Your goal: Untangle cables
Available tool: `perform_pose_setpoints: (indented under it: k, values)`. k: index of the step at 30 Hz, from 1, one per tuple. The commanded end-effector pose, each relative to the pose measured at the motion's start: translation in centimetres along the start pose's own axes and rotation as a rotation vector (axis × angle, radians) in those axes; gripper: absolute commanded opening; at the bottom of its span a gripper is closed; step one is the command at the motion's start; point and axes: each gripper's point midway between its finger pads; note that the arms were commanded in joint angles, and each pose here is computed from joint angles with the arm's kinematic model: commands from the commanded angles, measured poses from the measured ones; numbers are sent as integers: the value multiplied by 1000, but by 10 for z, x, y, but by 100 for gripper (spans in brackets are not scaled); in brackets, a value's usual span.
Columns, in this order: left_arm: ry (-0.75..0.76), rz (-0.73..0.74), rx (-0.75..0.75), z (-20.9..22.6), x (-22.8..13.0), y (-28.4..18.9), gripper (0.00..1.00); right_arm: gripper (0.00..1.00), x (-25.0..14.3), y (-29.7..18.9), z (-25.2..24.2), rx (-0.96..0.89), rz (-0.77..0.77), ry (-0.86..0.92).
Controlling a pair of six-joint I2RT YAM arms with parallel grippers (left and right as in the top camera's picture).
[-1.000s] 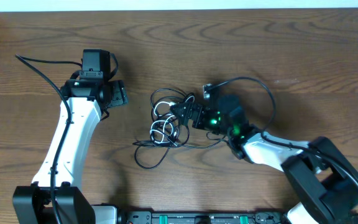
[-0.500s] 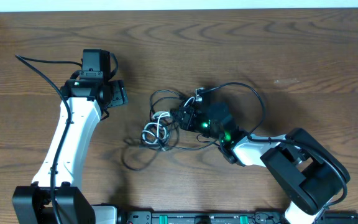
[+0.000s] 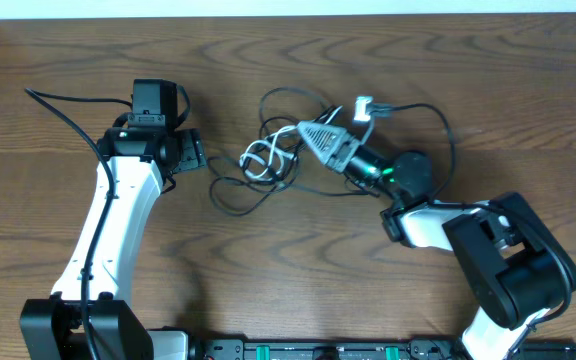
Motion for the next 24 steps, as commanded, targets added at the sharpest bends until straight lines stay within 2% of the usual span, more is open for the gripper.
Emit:
perform_pose_setpoints:
  k: [1, 4, 10, 12, 15, 24]
  values:
    - [-12, 42, -133, -22, -7, 0, 85, 1, 18, -6, 7, 31, -27, 31]
    - [33, 68, -297, -49, -12, -6, 85, 1, 28, -11, 3, 19, -48, 26]
    - [315, 50, -800, -122, -28, -51, 84, 1, 39, -18, -3, -1, -62, -6]
    - [369, 34, -919, -137, -32, -66, 85, 1, 40, -19, -3, -1, -53, -13]
    - [395, 22, -982, -149, -34, -76, 85, 1, 38, -21, -4, -1, -33, -23]
    - [486, -14, -984, -173, -39, -82, 85, 1, 35, -23, 1, 23, 9, -32]
Point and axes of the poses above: each gripper's point midway between its finger pads, its own y axis out along the fingers, its own z axis along the line the jaws close on, x = y × z, and after that the axes turned 1 degree about y, right-handed
